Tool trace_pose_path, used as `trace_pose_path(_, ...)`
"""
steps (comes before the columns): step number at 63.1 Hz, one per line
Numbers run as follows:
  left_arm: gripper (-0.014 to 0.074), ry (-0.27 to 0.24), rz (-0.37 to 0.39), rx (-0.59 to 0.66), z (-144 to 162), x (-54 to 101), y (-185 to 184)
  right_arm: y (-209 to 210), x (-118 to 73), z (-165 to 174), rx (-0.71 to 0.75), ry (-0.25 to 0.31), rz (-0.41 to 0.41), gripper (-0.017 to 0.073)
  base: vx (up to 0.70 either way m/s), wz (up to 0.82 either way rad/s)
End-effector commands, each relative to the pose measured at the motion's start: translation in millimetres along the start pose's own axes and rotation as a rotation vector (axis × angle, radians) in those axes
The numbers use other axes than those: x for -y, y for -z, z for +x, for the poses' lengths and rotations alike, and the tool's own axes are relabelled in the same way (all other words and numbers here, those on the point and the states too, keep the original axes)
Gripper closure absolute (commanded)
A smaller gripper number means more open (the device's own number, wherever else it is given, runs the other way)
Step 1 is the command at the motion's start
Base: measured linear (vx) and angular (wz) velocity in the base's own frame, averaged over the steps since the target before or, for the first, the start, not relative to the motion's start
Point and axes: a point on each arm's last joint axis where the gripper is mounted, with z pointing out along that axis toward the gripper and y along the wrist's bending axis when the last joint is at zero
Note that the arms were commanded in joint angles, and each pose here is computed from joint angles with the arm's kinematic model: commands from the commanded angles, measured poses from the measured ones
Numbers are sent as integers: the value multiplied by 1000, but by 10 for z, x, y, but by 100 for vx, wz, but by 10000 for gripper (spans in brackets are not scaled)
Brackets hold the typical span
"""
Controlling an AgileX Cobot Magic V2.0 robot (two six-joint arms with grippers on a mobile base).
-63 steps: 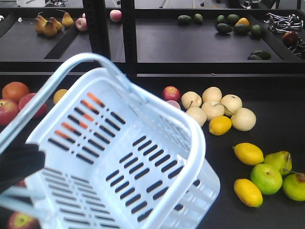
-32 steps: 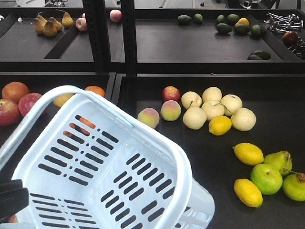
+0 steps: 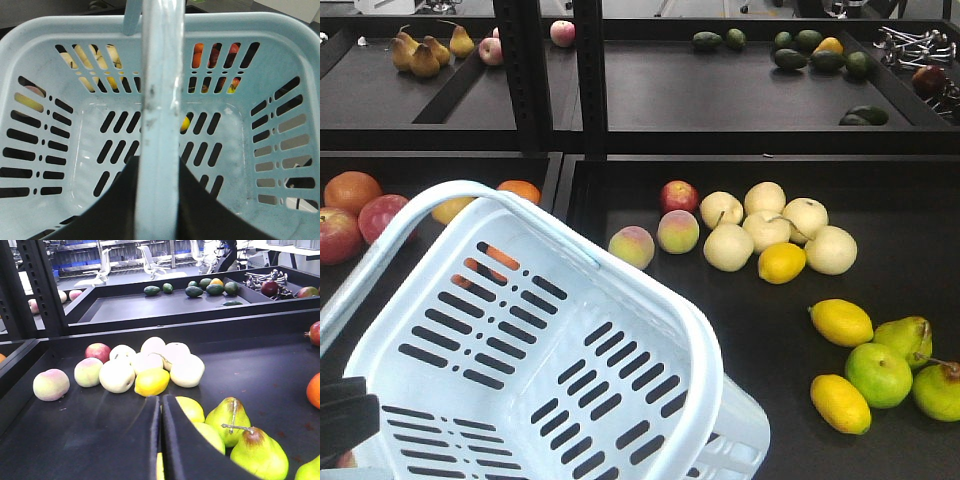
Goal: Pick three apples into basket with both arms
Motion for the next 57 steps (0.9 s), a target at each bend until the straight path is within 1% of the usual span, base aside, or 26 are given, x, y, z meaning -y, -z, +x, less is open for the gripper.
trace_pose_path(1,601,37,6,113,-160,27,41,2,-3,-29,75,14,-5,568,0,0)
trace_pose_path(37,600,37,6,113,-160,27,41,2,-3,-29,75,14,-5,568,-1,2)
trace_pose_path(57,600,37,6,113,-160,27,41,2,-3,-29,75,14,-5,568,-7,27)
